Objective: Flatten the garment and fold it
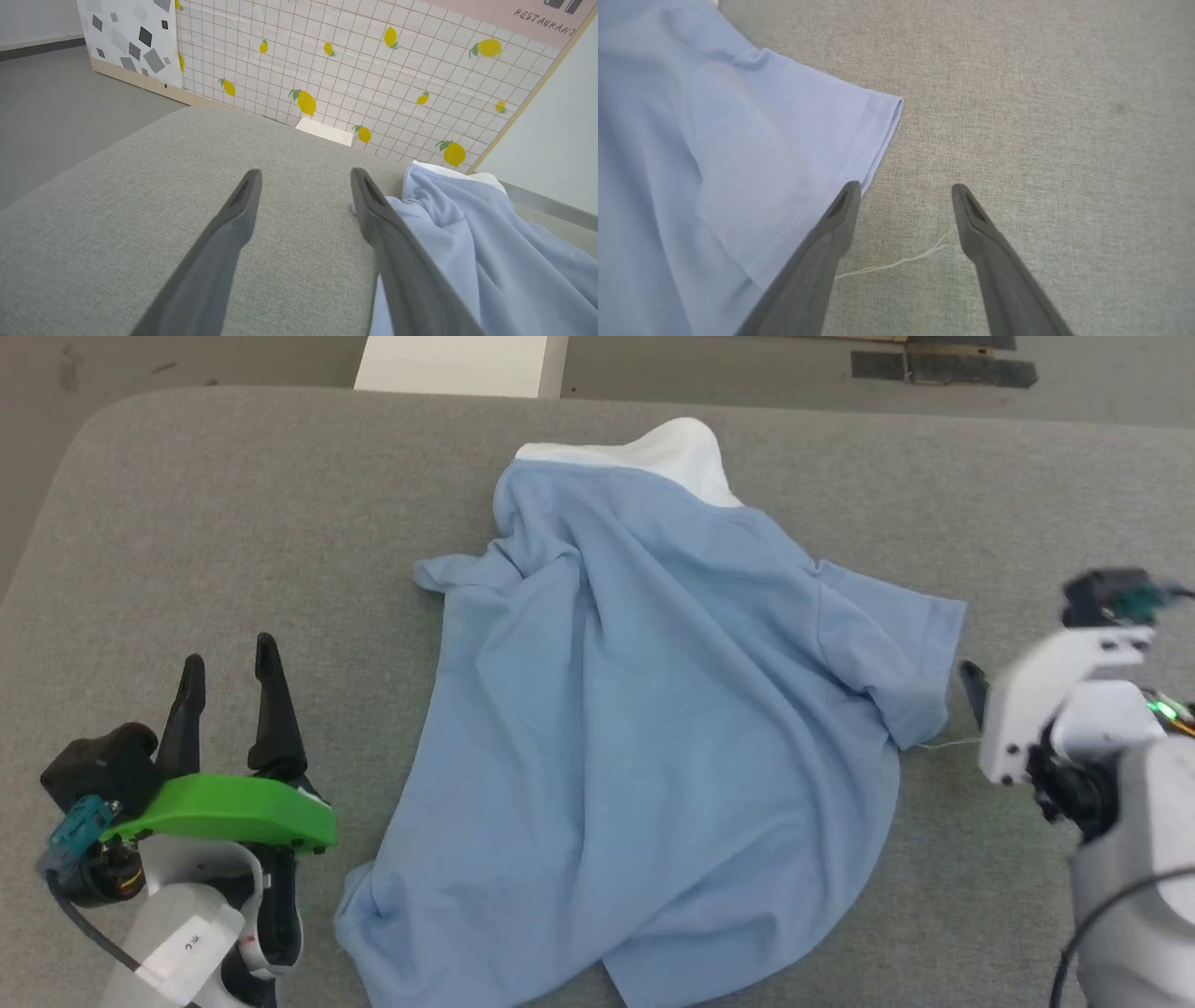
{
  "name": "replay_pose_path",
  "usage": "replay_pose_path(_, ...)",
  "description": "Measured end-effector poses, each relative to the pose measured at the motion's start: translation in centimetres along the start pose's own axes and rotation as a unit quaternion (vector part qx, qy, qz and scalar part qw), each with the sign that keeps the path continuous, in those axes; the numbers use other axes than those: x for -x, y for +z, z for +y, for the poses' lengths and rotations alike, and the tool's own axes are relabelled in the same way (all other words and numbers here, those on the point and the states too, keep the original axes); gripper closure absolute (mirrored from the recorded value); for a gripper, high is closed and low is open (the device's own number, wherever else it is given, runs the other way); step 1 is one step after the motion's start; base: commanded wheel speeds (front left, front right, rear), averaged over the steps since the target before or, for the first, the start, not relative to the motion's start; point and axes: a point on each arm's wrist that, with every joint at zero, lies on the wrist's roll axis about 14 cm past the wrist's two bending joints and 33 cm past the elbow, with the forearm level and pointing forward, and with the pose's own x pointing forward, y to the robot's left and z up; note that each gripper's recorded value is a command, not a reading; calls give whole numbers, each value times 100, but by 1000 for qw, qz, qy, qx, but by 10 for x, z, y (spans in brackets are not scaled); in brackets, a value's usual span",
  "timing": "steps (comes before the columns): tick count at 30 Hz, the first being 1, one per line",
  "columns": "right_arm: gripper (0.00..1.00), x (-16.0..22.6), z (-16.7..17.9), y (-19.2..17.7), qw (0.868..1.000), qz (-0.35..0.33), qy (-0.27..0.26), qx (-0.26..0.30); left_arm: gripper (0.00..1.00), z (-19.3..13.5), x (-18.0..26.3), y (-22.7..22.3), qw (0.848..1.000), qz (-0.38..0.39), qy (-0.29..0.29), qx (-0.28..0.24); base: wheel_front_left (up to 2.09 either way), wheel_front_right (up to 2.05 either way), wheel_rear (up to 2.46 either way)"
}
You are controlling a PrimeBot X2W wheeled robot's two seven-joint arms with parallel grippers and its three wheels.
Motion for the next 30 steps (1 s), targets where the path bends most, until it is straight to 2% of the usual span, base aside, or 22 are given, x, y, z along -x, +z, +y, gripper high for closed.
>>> replay_pose_path(5,0,-20,31,-27,995,85,33,48,0,7,3,-8,1000,14,12,3,0,0,0)
replay_pose_path(8,0,-26,36,-33,991,108,38,73,0,9,3,-13,1000,22,16,5,0,0,0)
replay_pose_path(9,71,-28,36,-31,991,110,39,72,0,10,3,-15,1000,24,18,5,0,0,0)
replay_pose_path(10,98,-30,37,-29,991,109,42,71,0,11,3,-16,999,25,19,5,0,0,0)
replay_pose_path(11,100,-30,31,-23,993,95,43,55,0,11,3,-17,999,26,19,6,0,0,0)
replay_pose_path(13,100,-27,-2,-13,997,78,18,10,0,10,3,-14,1000,23,18,9,0,0,0)
replay_pose_path(17,100,-10,-80,7,996,43,-73,-27,0,9,4,-13,1000,23,18,11,0,0,0)
replay_pose_path(19,100,-1,-105,4,992,50,-109,-33,0,9,5,-13,999,25,18,12,0,0,0)
replay_pose_path(21,100,6,-115,-9,989,64,-128,-43,0,10,7,-15,999,30,21,15,0,0,0)
replay_pose_path(22,70,8,-115,-14,988,64,-130,-49,0,11,8,-17,999,35,22,14,0,0,0)
replay_pose_path(23,0,9,-110,-16,989,57,-126,-56,0,10,9,-19,999,39,21,15,0,0,0)
replay_pose_path(25,0,11,-103,-10,990,29,-119,-68,0,9,9,-22,999,45,20,18,0,0,0)
replay_pose_path(27,0,17,-99,13,989,-37,-116,-80,0,7,9,-22,998,51,18,19,0,0,0)
replay_pose_path(30,0,33,-96,48,980,-136,-115,-84,0,0,6,-24,997,69,8,22,0,0,0)
